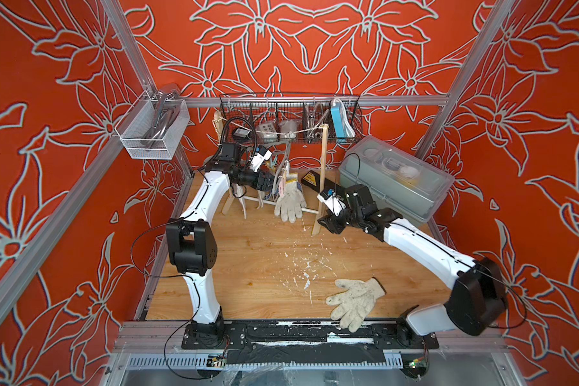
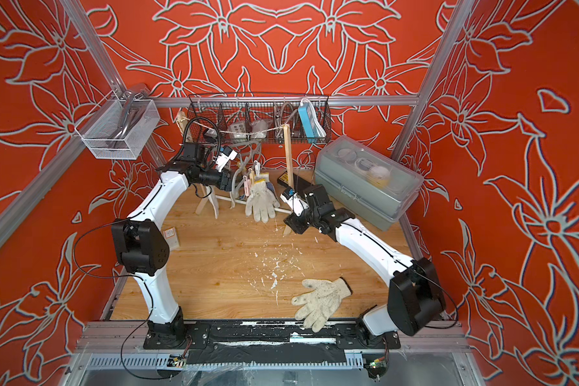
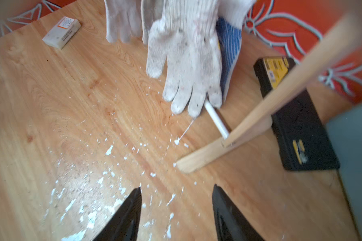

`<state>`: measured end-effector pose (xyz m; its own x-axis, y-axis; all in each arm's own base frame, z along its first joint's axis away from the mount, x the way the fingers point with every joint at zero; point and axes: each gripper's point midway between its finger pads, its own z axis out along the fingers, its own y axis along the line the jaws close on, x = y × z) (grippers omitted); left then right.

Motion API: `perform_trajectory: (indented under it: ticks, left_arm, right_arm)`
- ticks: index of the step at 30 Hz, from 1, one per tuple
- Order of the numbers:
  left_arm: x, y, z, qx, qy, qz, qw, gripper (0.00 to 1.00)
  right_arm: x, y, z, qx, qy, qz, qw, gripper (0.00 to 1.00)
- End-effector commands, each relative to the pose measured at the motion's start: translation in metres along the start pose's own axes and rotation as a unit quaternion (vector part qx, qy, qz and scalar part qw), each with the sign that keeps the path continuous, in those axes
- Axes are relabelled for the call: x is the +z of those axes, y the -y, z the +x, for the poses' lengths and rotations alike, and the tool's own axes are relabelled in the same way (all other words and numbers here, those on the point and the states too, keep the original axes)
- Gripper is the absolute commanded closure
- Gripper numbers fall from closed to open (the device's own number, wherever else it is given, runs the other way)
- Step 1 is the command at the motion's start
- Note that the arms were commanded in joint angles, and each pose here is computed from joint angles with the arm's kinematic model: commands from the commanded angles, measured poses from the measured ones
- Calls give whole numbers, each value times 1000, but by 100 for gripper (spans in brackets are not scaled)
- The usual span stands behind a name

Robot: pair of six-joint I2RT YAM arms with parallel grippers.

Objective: Clip the gloves onto a hanger to dry
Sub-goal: Clamp the glove onto the hanger, then pick up the glove from the center of the board.

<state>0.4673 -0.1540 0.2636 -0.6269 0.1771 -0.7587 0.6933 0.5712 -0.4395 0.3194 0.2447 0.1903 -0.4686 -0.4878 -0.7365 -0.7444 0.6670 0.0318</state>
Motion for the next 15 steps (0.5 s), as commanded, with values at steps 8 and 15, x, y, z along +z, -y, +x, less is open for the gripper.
perform_trajectory:
  ticks: [8, 15]
  left_arm:
    - [-32, 35, 15, -22, 3, -17, 1000, 31]
    - [-39, 46, 19, -48, 28, -20, 998, 30]
  right_arm:
    - [-58, 13, 172, 361, -177, 169, 900, 36]
    - [-112, 16, 256, 512, -213, 328, 765, 31]
